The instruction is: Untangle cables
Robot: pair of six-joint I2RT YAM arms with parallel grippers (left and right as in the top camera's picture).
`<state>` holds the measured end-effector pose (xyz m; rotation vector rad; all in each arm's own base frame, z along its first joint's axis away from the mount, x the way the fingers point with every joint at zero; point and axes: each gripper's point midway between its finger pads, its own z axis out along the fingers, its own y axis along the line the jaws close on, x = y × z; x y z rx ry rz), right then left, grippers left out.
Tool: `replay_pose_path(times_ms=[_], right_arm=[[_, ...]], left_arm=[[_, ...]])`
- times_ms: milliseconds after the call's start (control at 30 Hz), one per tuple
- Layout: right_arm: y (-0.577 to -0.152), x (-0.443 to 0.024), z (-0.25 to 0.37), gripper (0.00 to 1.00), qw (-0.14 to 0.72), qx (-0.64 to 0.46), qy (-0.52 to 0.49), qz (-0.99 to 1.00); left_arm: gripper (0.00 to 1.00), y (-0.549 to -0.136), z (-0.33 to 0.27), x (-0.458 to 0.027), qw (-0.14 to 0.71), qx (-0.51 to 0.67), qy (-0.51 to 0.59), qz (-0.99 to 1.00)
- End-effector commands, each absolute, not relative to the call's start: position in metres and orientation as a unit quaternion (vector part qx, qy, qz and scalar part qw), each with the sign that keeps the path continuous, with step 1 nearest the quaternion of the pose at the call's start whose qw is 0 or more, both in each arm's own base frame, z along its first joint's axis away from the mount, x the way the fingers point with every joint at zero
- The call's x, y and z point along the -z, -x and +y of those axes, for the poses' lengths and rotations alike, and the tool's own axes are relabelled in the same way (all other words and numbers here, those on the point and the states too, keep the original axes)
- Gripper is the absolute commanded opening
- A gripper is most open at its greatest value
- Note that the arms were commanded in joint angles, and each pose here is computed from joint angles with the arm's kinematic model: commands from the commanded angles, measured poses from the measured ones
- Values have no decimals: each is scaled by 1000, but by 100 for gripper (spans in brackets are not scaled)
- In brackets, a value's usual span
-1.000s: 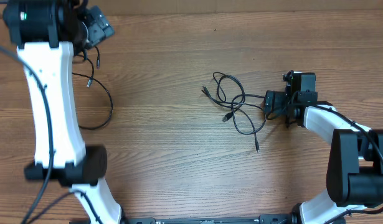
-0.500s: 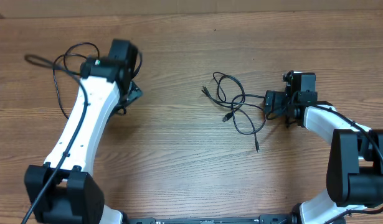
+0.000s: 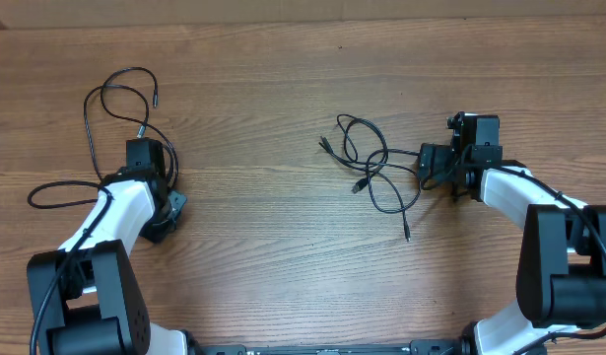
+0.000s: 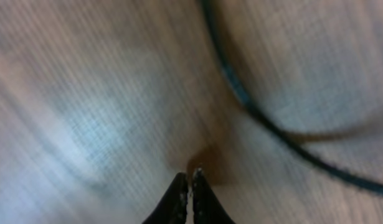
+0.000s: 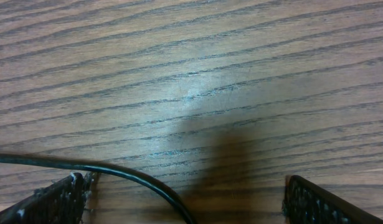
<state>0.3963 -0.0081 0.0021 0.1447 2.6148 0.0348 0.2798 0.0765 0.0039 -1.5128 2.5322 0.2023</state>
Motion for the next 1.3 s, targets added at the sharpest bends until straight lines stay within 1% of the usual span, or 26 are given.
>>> replay_pose_path(times_ms=[0,133,167,200,333,400,433,533,567,667,700,767,833,867,900,933,967,1000,1033,1067,1133,1200,1267], right_arm=[[-381,18,0,100,225,-32,-54,972],[-381,18,0,100,225,-32,-54,972],[-381,18,0,100,225,-32,-54,972],[-381,18,0,100,225,-32,-54,972],[-381,18,0,100,225,-32,-54,972],[-381,18,0,100,225,-32,-54,972],[-381,18,0,100,225,-32,-54,972],[-381,18,0,100,225,-32,-54,972],[-381,18,0,100,225,-32,-54,972],[-381,18,0,100,225,-32,-54,972],[-381,18,0,100,225,-32,-54,972],[-381,18,0,100,225,-32,-54,972],[-381,18,0,100,225,-32,-54,972],[-381,18,0,100,225,-32,-54,972],[-381,18,0,100,225,-32,-54,972],[-381,18,0,100,225,-32,-54,972],[-381,18,0,100,225,-32,-54,972],[-381,18,0,100,225,-32,-54,972],[-381,18,0,100,225,-32,-54,972],[-381,18,0,100,225,-32,-54,972],[-381,18,0,100,225,-32,-54,972],[-381,18,0,100,225,-32,-54,972],[-381,18,0,100,225,-32,-54,972]], left_arm=[[9,-285,88,-4,125,-80,523,839],[10,-291,97,3,143,-97,549,818],[14,-301,98,10,153,-90,549,817],[15,-307,98,17,157,-86,550,816],[9,-329,98,54,161,-67,552,816],[8,-344,105,59,174,-66,556,810],[7,-359,115,56,186,-64,560,805],[6,-401,140,37,217,-46,557,800],[6,-421,153,20,229,-35,555,799],[6,-444,177,-16,250,-33,561,788],[7,-458,188,-39,266,-30,551,791],[10,-472,194,-68,275,-24,529,802],[17,-481,189,-104,266,-14,486,833],[26,-481,186,-117,258,-9,477,840],[40,-482,180,-134,252,5,470,846],[58,-484,169,-153,245,30,448,859],[66,-484,163,-162,243,44,434,866],[81,-484,148,-183,237,77,402,881],[90,-480,134,-201,228,106,375,892],[94,-475,120,-212,216,127,362,898],[96,-463,79,-225,172,190,341,905],[96,-452,38,-224,124,238,321,908],[93,-447,3,-220,88,264,304,911]])
